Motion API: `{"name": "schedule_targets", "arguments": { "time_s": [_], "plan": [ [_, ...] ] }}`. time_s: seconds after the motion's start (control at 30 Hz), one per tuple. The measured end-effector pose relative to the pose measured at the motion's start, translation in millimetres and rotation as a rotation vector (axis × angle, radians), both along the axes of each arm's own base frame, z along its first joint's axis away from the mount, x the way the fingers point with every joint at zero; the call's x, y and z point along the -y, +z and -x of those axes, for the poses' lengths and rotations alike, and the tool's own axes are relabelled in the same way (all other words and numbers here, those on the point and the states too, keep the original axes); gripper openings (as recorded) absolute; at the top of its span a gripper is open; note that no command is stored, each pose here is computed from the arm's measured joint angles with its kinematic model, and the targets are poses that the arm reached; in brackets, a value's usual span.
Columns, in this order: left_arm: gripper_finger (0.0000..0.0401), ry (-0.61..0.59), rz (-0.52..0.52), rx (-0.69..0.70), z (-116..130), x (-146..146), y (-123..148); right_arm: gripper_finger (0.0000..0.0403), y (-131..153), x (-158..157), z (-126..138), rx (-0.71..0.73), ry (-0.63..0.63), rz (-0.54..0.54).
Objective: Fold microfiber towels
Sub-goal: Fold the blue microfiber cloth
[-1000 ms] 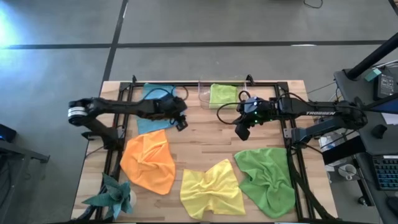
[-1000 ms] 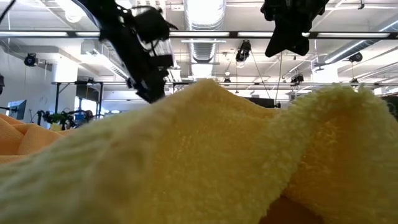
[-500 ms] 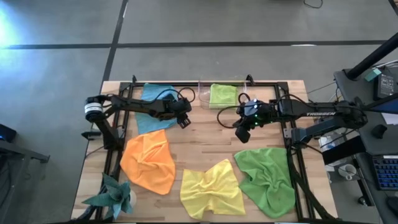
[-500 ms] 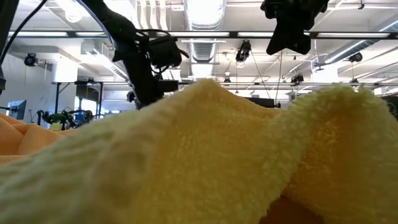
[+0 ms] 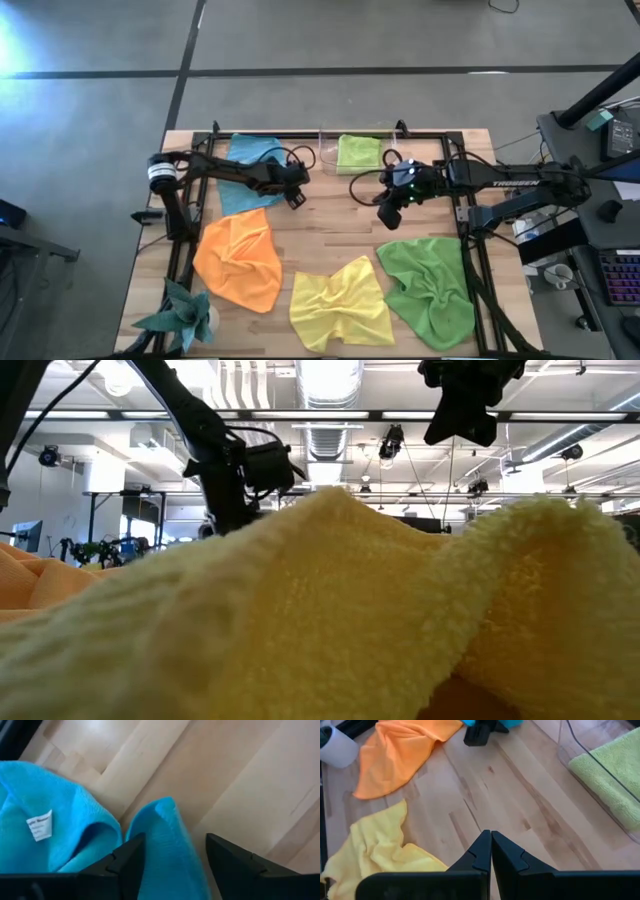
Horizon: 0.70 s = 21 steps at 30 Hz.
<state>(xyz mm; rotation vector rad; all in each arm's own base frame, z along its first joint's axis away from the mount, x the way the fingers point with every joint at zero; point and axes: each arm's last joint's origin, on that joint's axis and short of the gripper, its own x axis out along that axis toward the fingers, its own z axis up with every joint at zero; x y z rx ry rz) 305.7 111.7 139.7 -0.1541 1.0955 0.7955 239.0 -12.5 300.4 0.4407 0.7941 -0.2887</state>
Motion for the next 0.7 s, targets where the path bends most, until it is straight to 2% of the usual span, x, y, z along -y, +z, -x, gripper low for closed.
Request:
{"name": "schedule_targets", "arguments": {
  "time_s": [0.17, 0.43, 0.53, 0.7],
  "plan": [
    [0.0157, 0.001, -0.003, -0.010, -2, -1, -6, 0.0009, 1, 0, -1, 0.020, 0.000, 0.001],
    [0.0053, -0.013, 0.000, -0.008, -2, -1, -5, 0.0009, 1, 0, -2, 0.022, 0.000, 0.001],
    [0.0013, -0.086, 0.006, -0.034, -3, 0, -3, 0.0009, 2, 0, -2, 0.024, 0.000, 0.002],
    [0.0005, -0.177, 0.095, 0.012, -13, 7, 4, 0.0009, 2, 0, -2, 0.027, 0.000, 0.002]
  ]
}}
